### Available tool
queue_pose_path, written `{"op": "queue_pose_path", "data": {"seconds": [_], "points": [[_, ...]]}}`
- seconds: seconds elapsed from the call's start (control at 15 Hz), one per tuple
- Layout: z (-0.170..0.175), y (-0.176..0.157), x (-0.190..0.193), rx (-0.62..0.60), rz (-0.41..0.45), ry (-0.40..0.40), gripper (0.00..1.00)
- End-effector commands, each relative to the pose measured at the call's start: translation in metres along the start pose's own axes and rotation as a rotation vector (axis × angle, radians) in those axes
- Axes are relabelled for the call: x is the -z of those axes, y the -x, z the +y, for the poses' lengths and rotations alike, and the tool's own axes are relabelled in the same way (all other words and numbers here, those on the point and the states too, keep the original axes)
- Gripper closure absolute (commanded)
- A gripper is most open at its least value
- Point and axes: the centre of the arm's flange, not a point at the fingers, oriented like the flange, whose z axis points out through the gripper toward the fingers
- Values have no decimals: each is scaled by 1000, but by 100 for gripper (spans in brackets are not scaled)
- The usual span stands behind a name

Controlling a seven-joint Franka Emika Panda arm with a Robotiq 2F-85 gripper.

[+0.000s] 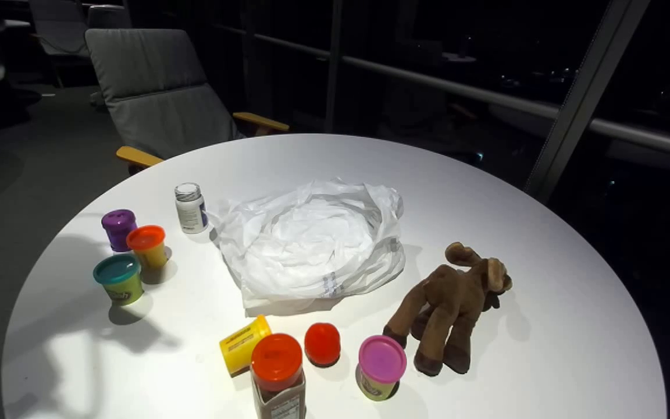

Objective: Pick up all the objects from the table and put them in the plastic bag.

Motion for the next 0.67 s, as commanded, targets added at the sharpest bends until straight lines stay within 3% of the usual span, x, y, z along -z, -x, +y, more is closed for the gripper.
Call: {"op": "queue_pose_path", "data": {"seconds": [0.0,0.27,0.6], "points": [[0,0,0,0,0,0,0],[0,0,0,0,0,0,0],[2,-17,-37,-95,-26,-34,0]]}}
